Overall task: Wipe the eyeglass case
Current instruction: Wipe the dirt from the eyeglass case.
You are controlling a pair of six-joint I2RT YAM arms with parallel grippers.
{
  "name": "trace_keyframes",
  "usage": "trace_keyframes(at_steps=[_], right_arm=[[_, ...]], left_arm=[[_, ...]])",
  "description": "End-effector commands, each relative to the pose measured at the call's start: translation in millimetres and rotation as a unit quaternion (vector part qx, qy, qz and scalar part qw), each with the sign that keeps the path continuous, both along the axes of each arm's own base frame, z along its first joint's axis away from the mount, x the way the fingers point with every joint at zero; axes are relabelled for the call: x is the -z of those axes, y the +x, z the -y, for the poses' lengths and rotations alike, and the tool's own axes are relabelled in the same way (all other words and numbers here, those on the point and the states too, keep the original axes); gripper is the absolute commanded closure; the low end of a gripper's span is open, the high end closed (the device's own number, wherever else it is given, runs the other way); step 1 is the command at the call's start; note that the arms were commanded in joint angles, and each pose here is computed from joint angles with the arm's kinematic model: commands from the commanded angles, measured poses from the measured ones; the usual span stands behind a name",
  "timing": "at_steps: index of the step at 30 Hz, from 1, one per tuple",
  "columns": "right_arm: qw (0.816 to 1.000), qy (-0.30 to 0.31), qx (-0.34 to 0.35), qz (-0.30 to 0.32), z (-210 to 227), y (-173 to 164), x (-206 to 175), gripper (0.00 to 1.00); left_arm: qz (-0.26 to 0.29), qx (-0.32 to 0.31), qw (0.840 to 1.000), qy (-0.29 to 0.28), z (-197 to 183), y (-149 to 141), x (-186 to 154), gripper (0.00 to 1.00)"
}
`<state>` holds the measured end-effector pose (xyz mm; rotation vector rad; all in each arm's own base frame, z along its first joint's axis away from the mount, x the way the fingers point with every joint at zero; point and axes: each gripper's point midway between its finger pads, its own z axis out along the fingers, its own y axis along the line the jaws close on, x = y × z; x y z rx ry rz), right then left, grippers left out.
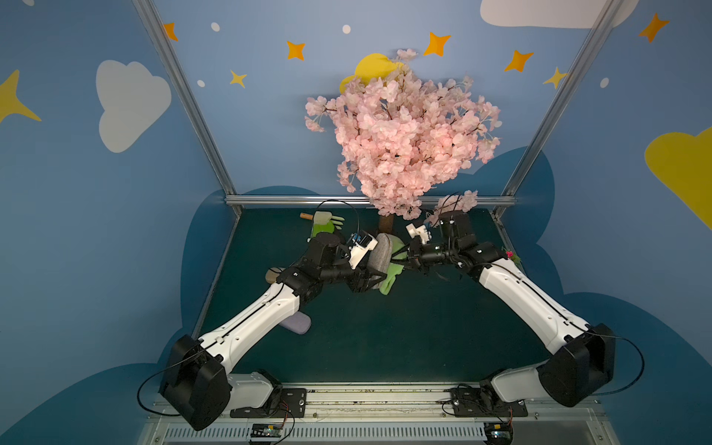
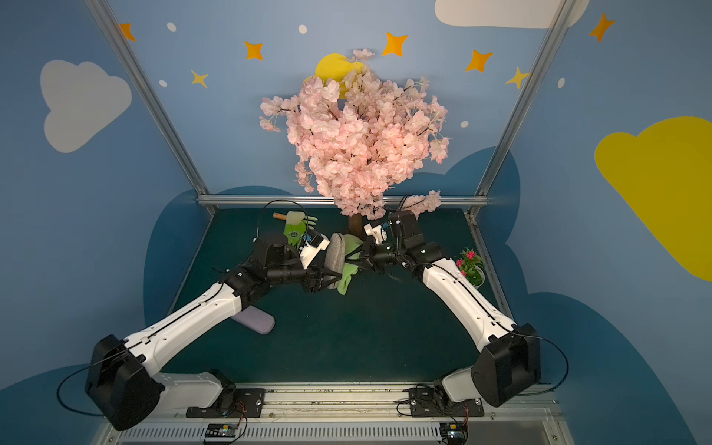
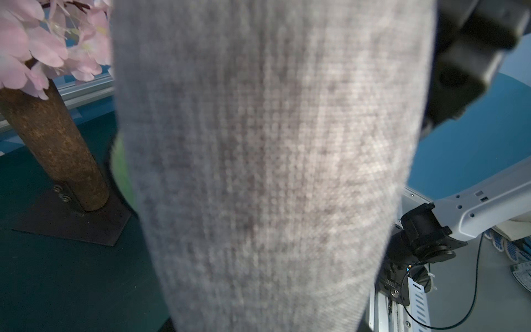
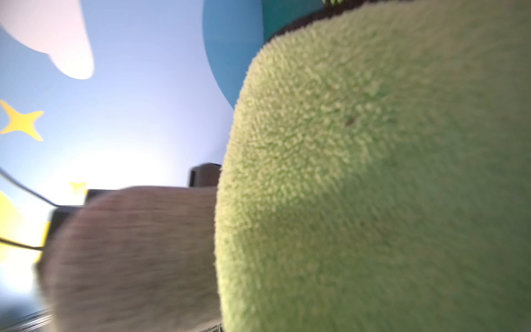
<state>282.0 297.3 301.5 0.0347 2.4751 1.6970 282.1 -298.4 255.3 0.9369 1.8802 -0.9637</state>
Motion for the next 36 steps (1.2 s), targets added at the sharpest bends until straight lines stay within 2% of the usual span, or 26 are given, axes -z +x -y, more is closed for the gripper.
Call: trace_keyframes(at_steps=[1,4,9,12,14,16,19,23,27,33,36], right_arm=[[0.988,0.103,-0.022,0.115,-5,-3,-86,1.00],[0.993,0.078,-0.039,0.079,-17,-14,-56,1.00],[0.993,0.008,-0.116,-0.027,-50,-73,34,1.00],[0.987,-0.026,-0.137,-0.084,-48,-98,84,1.00],[0.987,-0.034,-0.127,-0.091,-37,-95,93,1.00],[0.991,-0.039,-0.110,-0.068,-24,-82,79,1.00],[0.994,-0.045,-0.104,0.010,-14,-69,29,1.00],[0.987,-0.023,-0.136,0.083,-21,-80,-28,1.00],[0.981,0.012,-0.148,0.125,-28,-86,-56,1.00],[0.974,0.038,-0.108,0.197,-26,-72,-100,1.00],[0.980,0.008,-0.079,0.184,-26,-56,-77,1.00]], left_arm=[[-0.037,0.029,0.999,0.024,6,-18,27,0.88],[-0.027,0.026,0.999,0.023,6,-16,21,0.88],[-0.011,0.009,1.000,0.024,1,-6,14,0.88],[-0.008,-0.005,1.000,0.021,-4,1,13,0.88],[-0.007,-0.010,1.000,0.025,-5,4,14,0.88],[-0.009,-0.011,1.000,0.028,-6,4,16,0.88],[-0.019,-0.011,0.999,0.048,-8,2,28,0.88],[-0.039,-0.020,0.996,0.075,-13,2,44,0.88],[-0.052,-0.009,0.996,0.076,-9,-2,50,0.88],[-0.057,0.012,0.996,0.073,1,-10,51,0.88],[-0.049,0.019,0.996,0.065,4,-13,44,0.88]])
